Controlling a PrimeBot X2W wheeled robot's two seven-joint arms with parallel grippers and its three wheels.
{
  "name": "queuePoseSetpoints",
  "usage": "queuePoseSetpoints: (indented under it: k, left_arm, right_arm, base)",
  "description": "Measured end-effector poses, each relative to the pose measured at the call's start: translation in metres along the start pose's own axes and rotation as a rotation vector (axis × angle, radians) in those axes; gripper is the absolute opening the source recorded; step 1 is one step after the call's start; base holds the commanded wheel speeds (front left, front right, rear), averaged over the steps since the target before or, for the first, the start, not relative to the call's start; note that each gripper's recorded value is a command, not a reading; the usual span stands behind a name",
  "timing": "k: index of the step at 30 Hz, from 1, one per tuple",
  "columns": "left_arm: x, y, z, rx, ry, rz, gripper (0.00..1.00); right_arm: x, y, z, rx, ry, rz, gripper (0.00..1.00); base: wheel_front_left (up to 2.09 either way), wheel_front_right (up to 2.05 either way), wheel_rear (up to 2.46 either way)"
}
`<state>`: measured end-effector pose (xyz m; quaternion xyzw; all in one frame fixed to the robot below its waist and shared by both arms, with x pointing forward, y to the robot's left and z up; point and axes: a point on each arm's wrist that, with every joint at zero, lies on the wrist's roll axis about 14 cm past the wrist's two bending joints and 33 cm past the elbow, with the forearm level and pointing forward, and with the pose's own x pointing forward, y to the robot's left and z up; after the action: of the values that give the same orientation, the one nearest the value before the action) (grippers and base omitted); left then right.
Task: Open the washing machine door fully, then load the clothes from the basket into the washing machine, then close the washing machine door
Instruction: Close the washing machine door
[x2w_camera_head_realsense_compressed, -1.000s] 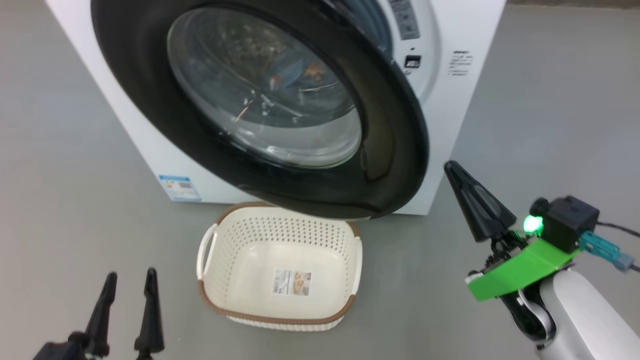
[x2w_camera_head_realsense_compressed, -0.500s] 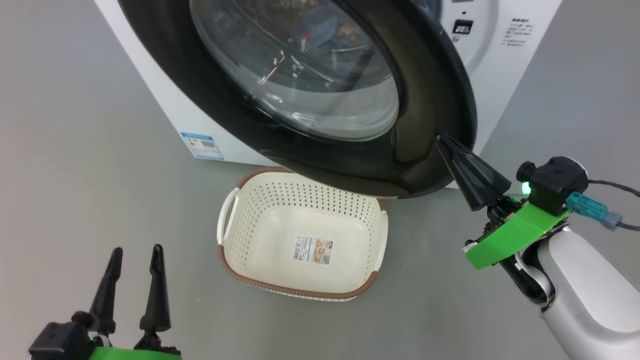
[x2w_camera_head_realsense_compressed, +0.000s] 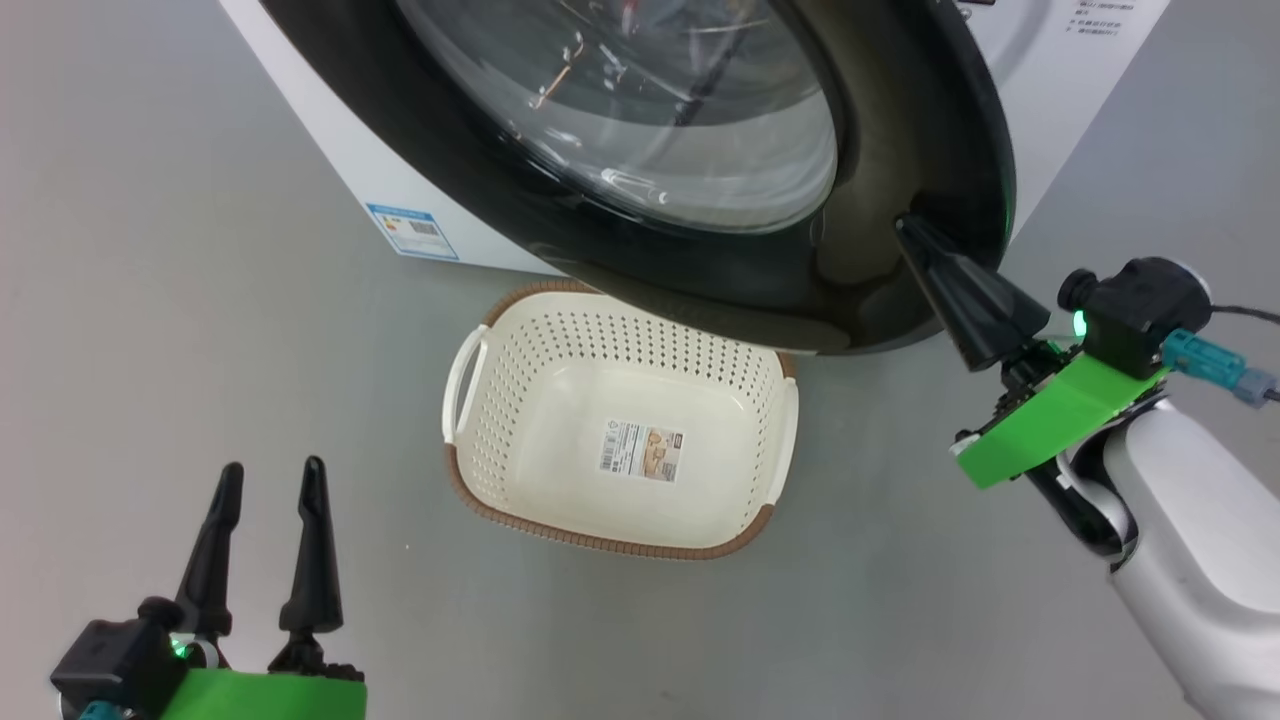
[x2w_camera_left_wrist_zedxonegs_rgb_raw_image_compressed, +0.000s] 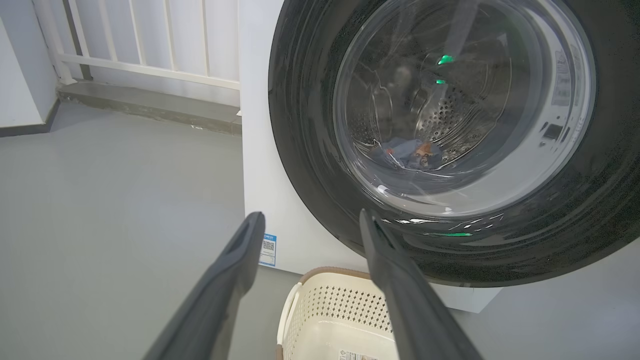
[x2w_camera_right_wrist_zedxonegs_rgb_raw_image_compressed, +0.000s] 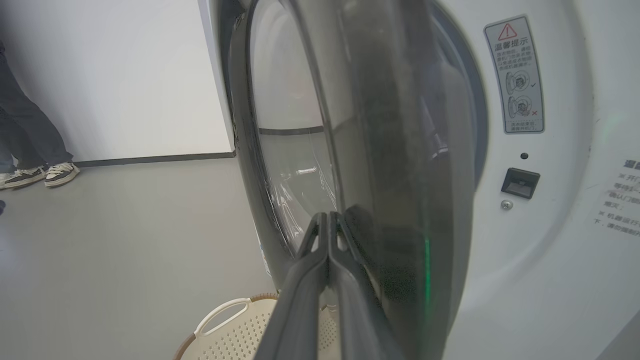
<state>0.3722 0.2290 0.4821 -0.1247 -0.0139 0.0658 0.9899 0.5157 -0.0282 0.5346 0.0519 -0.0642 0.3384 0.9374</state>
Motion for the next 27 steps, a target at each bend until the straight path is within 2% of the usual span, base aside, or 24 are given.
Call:
queuePoseSetpoints:
  k: [13, 27]
  left_arm:
    - [0.017, 0.003, -0.013, 0.014, 0.026, 0.007, 1.0]
    - [0.031, 0.008, -0.021, 0.014, 0.041, 0.022, 1.0]
  right_arm:
    - [0.021, -0.047, 0.0, -0.041, -0.033, -0.055, 0.0]
    - [0.062, -0.09, 0.015, -0.126, -0.087, -0.072, 0.0]
  base:
    - [0.0, 0.0, 0.0]
    - [0.0, 0.0, 0.0]
